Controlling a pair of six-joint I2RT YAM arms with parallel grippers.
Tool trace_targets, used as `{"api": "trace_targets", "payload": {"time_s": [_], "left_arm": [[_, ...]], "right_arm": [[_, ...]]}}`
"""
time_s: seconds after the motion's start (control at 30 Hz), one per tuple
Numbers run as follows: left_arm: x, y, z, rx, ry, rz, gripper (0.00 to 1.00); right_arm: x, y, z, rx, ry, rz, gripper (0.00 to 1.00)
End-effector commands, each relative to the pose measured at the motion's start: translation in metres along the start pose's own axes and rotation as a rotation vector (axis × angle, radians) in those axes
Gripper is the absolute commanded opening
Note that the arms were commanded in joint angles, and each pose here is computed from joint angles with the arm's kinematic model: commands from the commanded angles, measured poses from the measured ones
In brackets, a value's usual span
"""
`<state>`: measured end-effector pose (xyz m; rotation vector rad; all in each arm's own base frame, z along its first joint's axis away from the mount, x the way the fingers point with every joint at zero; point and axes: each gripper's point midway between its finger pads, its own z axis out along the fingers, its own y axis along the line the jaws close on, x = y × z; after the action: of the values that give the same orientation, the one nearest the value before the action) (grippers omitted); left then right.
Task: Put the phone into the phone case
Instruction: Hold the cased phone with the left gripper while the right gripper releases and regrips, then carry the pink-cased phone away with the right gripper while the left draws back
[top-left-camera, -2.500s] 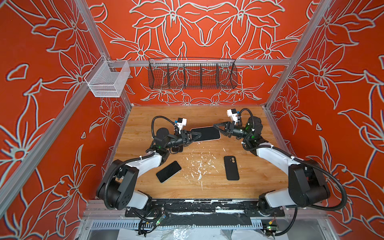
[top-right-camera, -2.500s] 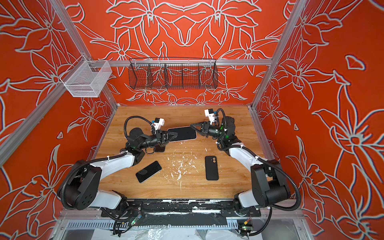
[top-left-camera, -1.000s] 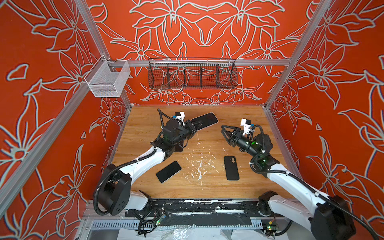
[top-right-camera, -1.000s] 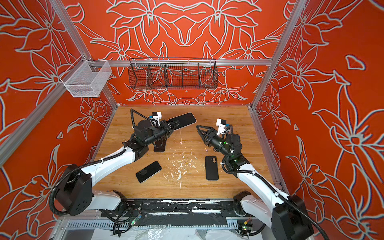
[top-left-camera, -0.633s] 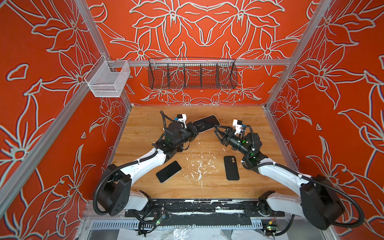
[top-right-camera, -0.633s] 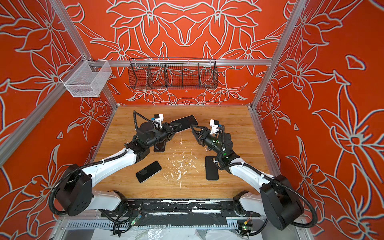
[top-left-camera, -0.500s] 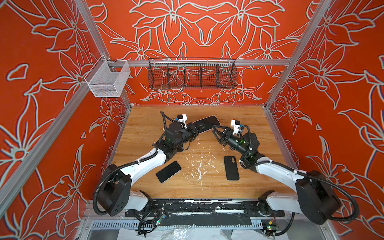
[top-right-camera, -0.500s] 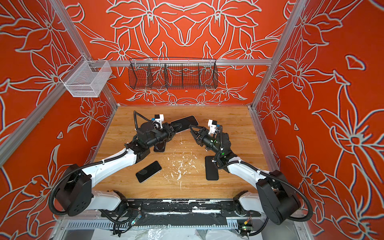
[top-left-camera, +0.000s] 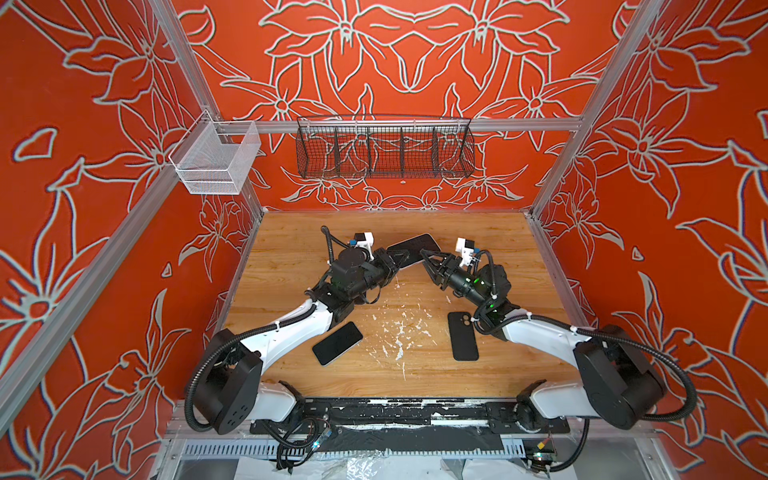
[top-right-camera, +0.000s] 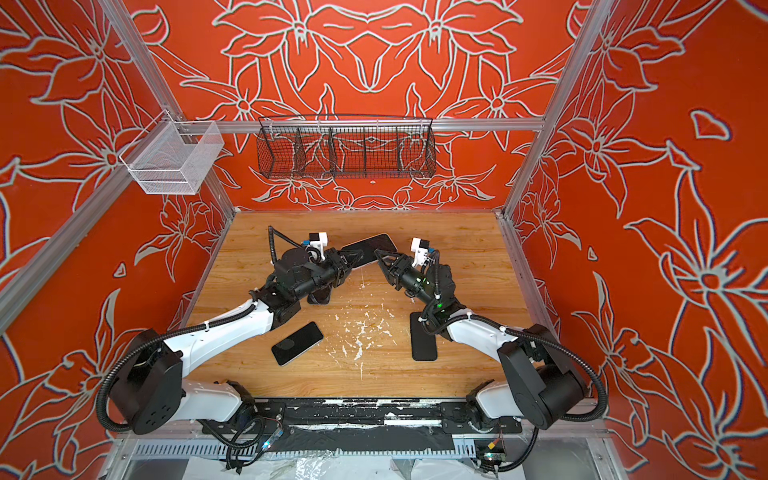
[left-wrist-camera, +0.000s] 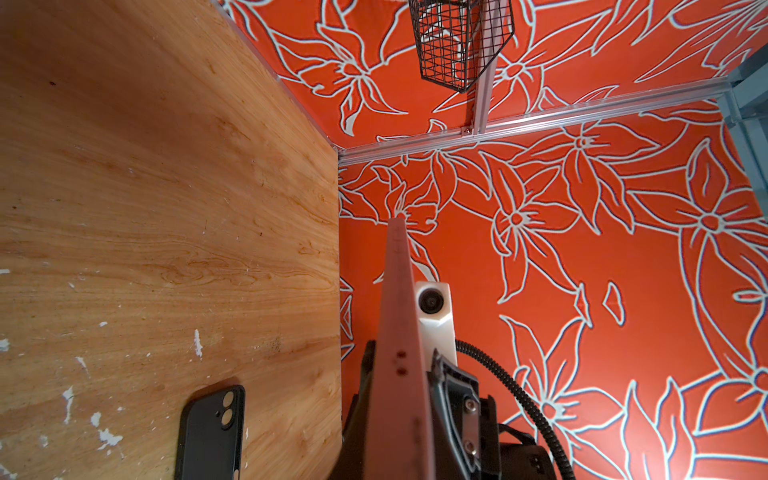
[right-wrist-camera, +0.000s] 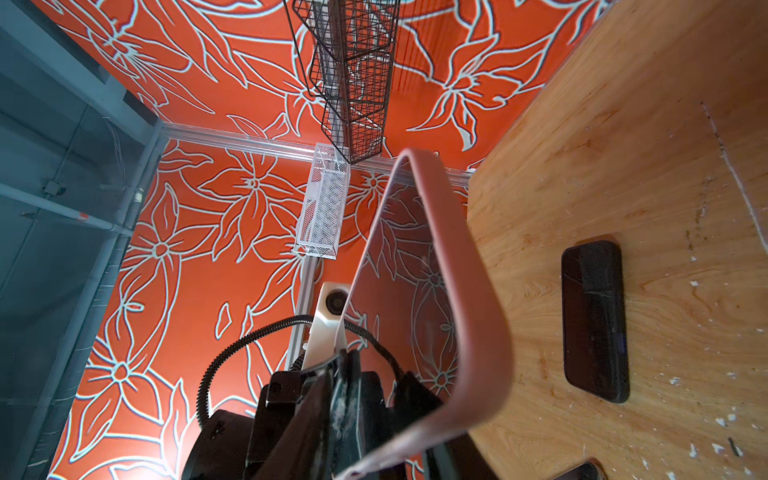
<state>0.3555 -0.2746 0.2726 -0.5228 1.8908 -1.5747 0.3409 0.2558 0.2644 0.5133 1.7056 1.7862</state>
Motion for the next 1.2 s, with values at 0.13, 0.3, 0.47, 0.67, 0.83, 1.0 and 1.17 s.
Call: {"api": "trace_targets", "payload": {"time_s": [0.13, 0.3, 0.47, 0.67, 0.83, 1.0, 1.17], "left_arm": [[0.002, -0.032, -0.007, 0.113, 0.007, 0.007, 0.0], [0.005, -0.03, -0.005, 0.123, 0.028, -0.009, 0.0], [0.007, -0.03, -0.004, 0.129, 0.037, -0.004, 0.0], [0.002, -0.03, -0.013, 0.099, 0.015, 0.069, 0.38], [-0.019, -0.01, -0.037, -0.009, -0.047, 0.152, 0.6], [-0.045, 0.009, -0.087, -0.128, -0.137, 0.245, 0.67], [-0.048, 0.016, -0.142, -0.311, -0.186, 0.481, 0.87]], "right_arm": [[-0.009, 0.028, 0.014, -0.1, -0.027, -0.02, 0.23], [-0.012, 0.027, 0.017, -0.097, -0.033, -0.028, 0.12], [-0.013, 0.024, 0.015, -0.086, -0.04, -0.045, 0.03], [-0.02, 0.026, 0.004, -0.042, -0.062, -0.096, 0.0], [-0.025, 0.033, -0.011, 0.049, -0.043, -0.174, 0.0], [-0.025, 0.041, -0.033, 0.212, 0.034, -0.324, 0.0], [-0.022, 0.051, -0.045, 0.301, 0.192, -0.435, 0.0]]}}
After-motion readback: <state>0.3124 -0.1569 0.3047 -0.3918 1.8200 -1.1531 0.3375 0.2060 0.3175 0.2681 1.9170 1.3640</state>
